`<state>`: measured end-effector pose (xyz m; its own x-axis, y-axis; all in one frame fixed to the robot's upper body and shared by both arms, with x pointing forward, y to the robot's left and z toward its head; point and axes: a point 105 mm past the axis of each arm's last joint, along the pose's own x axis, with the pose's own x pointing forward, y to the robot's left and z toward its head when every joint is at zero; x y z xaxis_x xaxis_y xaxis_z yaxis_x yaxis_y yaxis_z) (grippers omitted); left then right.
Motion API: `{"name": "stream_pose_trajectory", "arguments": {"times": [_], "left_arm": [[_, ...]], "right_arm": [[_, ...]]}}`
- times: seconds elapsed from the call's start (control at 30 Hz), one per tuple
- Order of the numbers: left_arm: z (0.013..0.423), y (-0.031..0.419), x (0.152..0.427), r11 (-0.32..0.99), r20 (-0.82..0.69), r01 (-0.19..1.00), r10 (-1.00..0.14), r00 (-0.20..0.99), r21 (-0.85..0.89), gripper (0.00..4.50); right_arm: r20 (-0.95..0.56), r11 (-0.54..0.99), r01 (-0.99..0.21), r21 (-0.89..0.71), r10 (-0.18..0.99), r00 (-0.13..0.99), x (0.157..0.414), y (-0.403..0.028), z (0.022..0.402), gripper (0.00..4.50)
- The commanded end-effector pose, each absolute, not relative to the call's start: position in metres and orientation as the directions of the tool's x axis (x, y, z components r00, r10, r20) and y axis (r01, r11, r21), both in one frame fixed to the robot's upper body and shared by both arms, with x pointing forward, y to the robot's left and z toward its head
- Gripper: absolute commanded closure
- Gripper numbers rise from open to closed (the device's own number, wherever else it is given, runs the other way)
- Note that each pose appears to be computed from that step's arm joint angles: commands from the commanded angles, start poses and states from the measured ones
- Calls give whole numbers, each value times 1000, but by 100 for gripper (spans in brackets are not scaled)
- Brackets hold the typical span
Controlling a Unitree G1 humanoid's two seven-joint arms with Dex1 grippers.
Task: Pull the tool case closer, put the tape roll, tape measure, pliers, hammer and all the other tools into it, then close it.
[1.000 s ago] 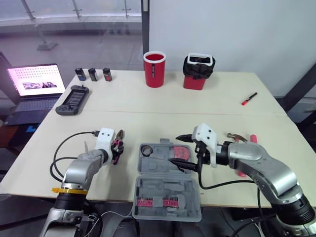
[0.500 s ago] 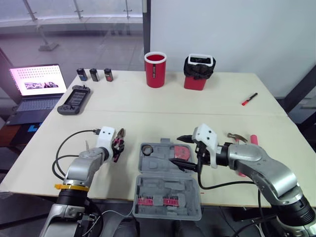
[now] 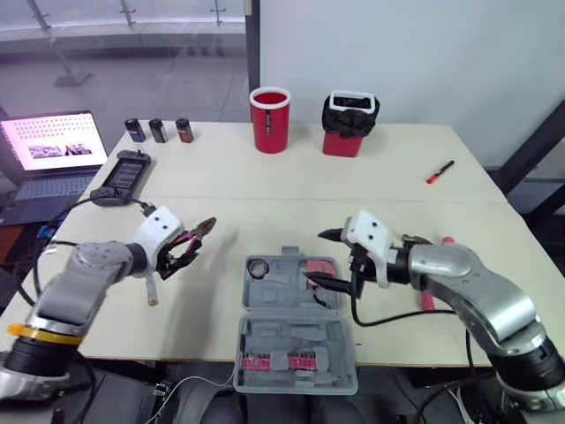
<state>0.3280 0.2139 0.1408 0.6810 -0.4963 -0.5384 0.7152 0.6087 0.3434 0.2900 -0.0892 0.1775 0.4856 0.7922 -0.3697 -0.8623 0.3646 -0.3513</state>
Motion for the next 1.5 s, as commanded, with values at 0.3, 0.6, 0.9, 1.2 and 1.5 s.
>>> {"name": "stream_pose_trajectory", "arguments": {"times": [0.3, 0.6, 0.9, 1.2, 1.5], "left_arm": [[166, 158, 325, 89, -653, 942, -699, 290, 323, 184], [176, 133, 336, -70, -668, 931, -716, 203, 359, 184], [180, 124, 339, -113, -668, 920, -721, 184, 375, 184], [176, 121, 339, -125, -673, 918, -717, 178, 376, 184], [175, 121, 338, -125, -674, 920, -718, 175, 371, 184]], "right_arm": [[-545, 141, -882, -449, 739, 396, 319, -19, 181, 0], [-652, 126, -934, -335, 684, 327, 317, -3, 165, 0], [-649, 171, -942, -289, 688, 324, 321, -2, 167, 0], [-631, 199, -941, -273, 702, 331, 323, 5, 174, 0], [-627, 210, -938, -274, 701, 340, 325, 5, 172, 334]]}}
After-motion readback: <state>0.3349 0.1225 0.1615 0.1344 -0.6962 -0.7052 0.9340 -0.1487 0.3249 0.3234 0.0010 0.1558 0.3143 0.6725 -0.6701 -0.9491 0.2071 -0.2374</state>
